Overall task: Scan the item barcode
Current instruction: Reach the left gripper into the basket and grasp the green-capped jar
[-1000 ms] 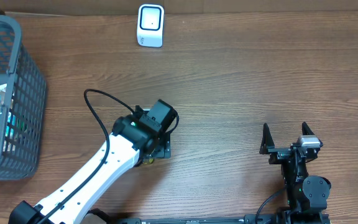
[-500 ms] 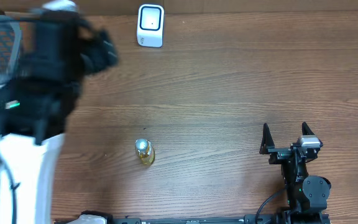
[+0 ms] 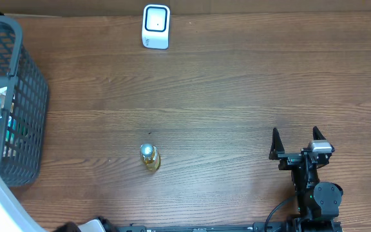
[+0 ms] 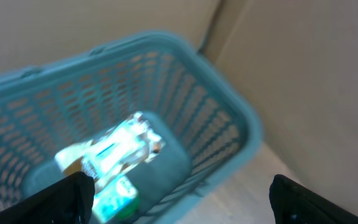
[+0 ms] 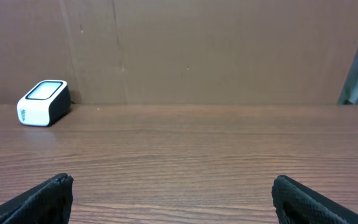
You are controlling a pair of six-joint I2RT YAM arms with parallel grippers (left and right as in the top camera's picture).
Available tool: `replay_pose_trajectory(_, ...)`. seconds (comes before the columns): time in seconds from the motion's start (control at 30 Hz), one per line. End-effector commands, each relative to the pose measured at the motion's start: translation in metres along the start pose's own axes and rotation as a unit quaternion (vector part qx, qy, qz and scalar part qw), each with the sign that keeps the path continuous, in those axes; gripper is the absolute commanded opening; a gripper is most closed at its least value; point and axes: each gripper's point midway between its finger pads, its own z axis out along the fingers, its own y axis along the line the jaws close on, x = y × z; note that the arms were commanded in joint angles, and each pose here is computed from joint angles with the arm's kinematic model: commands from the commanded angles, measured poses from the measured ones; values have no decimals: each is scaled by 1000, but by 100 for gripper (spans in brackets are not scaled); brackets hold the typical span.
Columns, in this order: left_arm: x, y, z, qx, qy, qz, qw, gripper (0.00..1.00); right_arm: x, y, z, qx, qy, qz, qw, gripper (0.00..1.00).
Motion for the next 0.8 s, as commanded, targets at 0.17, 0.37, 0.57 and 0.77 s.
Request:
replay_pose_trajectory(0.17,47,57,87,-52,166,-71,982,95,3,0,0,0,0,-2,1000,100)
replay_pose_trajectory(0.37,101,81,137,-86,286,-36,954,98,3,0,0,0,0,-2,1000,100)
replay_pose_trajectory(0.57,148,97,178,-88,379,41,920,100,3,0,0,0,0,-2,1000,100)
replay_pose_trajectory(0.77,189,110,200,-92,451,69,885,100,3,0,0,0,0,-2,1000,100)
